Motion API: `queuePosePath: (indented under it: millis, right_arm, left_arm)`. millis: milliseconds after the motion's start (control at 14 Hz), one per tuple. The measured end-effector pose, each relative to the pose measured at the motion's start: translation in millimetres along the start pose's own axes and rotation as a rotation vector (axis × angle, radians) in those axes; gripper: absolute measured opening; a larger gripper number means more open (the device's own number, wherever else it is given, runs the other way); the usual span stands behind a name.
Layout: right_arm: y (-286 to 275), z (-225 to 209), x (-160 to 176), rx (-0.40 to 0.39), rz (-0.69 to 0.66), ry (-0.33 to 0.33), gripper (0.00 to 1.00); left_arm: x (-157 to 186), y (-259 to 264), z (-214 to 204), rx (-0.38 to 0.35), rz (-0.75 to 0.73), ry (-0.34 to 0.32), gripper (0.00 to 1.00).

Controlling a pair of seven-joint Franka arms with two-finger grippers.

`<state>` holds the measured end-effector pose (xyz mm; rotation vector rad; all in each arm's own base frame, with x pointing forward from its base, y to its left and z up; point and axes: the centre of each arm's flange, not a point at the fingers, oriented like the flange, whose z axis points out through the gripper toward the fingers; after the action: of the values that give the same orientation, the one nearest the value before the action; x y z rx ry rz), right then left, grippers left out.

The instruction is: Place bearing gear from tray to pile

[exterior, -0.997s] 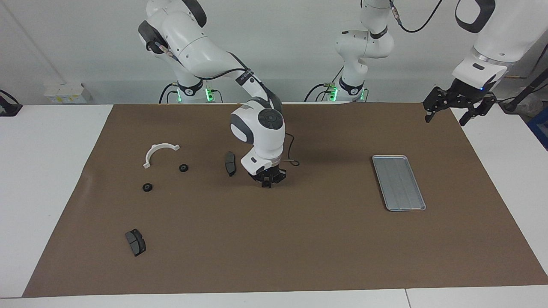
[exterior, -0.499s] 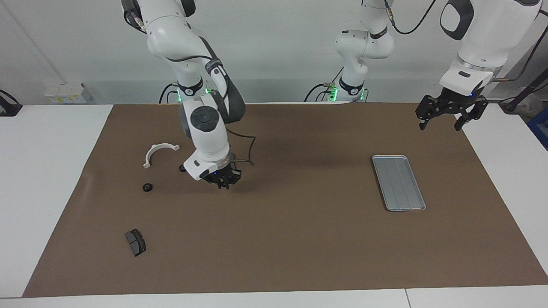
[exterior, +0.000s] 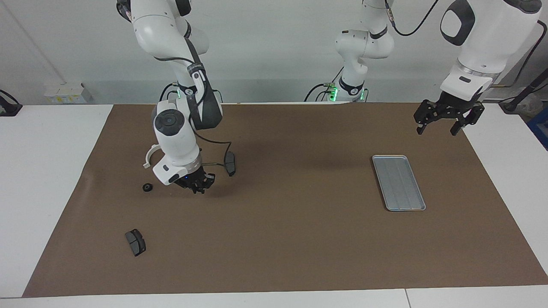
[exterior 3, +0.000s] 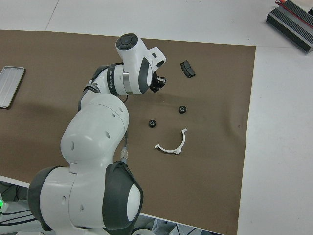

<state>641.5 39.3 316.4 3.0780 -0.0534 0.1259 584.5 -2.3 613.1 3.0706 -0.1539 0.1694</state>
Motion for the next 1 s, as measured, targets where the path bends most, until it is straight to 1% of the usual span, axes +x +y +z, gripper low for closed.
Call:
queuePosePath:
  millis: [142,285,427,570,712,784,997]
  right_arm:
    - [10,16,7,0.013,0.029,0.013,0.24]
    - [13,16,18,0.047,0.067,0.028,0.27]
    - [18,3,28,0.051,0.082,0.056,0.47]
    - [23,-17,33,0.052,0.09,0.064,0.67]
    - [26,-50,30,0.056,0.092,0.056,0.92]
    - [28,-72,26,0.06,0.093,0.05,1.0]
    - [38,-139,10,0.071,0.101,0.045,1.0]
  left_arm:
    - [-3,1,2,-0.005,0.001,-0.025,1.0]
    - [-5,4,4,-0.009,0.005,-0.05,1.0]
    - [-6,4,5,-0.009,-0.01,-0.059,1.0]
    - [-6,3,5,0.003,-0.033,-0.06,1.0]
    - [-6,4,5,0.023,-0.034,-0.063,1.0]
    - [-6,5,6,0.033,-0.03,-0.065,1.0]
    - [-6,13,8,0.069,-0.017,-0.074,1.0]
